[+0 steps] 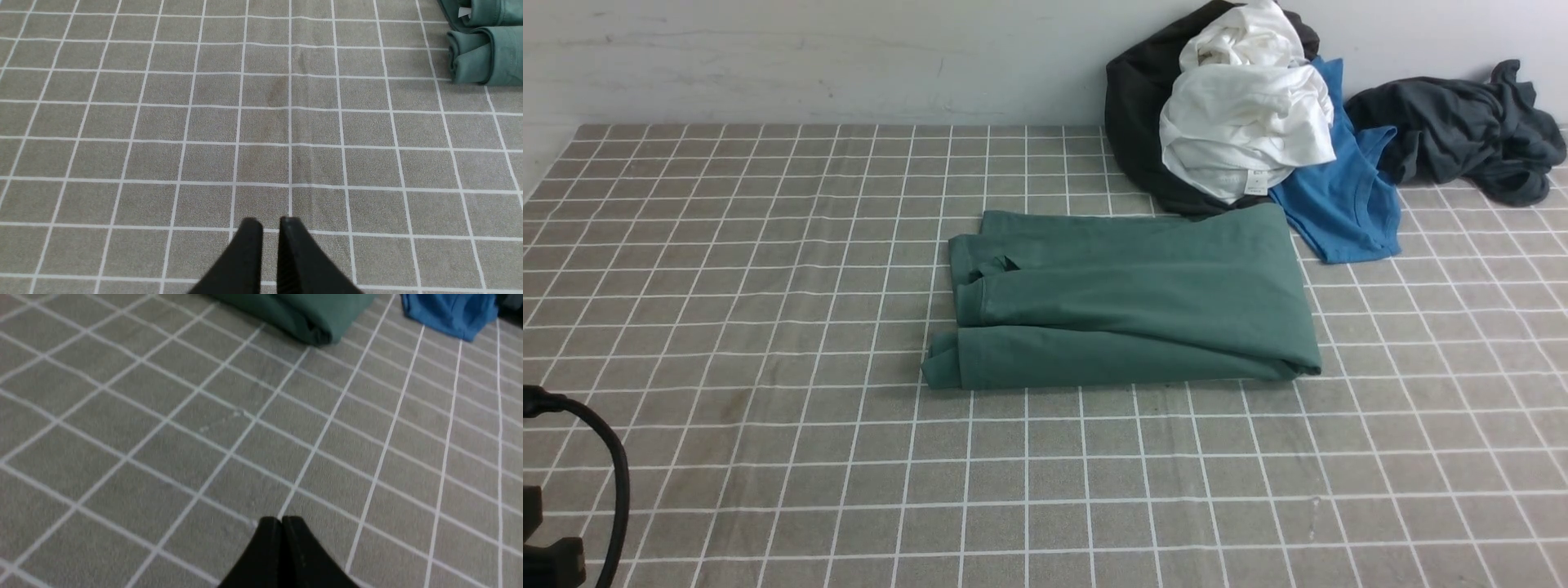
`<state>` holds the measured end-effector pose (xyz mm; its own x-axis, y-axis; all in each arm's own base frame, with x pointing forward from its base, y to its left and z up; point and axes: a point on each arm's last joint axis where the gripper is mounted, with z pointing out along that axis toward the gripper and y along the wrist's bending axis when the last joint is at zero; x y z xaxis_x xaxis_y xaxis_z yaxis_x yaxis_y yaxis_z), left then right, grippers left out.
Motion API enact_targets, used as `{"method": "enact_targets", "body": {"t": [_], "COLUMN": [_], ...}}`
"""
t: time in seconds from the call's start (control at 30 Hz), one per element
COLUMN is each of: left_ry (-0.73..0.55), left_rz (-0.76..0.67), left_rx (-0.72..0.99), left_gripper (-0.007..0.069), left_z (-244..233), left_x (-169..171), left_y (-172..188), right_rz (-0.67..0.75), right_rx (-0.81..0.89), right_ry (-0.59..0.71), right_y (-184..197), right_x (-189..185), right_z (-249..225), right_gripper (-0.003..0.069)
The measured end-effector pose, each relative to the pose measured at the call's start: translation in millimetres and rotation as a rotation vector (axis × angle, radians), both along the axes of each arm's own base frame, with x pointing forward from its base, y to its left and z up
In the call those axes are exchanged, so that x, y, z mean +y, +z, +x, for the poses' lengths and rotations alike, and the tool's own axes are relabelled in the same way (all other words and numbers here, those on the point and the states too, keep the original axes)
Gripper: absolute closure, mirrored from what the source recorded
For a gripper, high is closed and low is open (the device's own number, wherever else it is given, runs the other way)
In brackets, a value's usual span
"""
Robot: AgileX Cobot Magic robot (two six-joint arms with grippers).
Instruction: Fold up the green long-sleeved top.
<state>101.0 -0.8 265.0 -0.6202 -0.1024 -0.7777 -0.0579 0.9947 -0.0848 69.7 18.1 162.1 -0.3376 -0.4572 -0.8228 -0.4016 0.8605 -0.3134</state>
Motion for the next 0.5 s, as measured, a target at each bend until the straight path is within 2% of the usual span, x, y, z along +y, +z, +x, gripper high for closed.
{"method": "enact_targets", "body": {"t": [0.27, 0.37, 0.5], "left_ry": [0.000, 0.000, 0.000], "left_rz": [0.000, 0.000, 0.000], "left_rx": [0.000, 0.000, 0.000], "left_gripper": [0.0578, 0.0578, 0.0578], "left_z": [0.0, 0.0, -0.1], "left_x": [0.0, 0.0, 0.0], "left_y": [0.0, 0.0, 0.0], "right_rz": [0.111, 0.196, 0.232], "right_rx": [-0.232, -0.275, -0.277], "right_ry": [-0.044, -0.169, -0.266], "right_y": [16.6, 19.9, 20.0], "right_x": [-5.2, -10.6, -14.6], "right_z": [-12.4, -14.8, -14.6], "right_gripper": [0.0673, 0.0673, 0.0673]}}
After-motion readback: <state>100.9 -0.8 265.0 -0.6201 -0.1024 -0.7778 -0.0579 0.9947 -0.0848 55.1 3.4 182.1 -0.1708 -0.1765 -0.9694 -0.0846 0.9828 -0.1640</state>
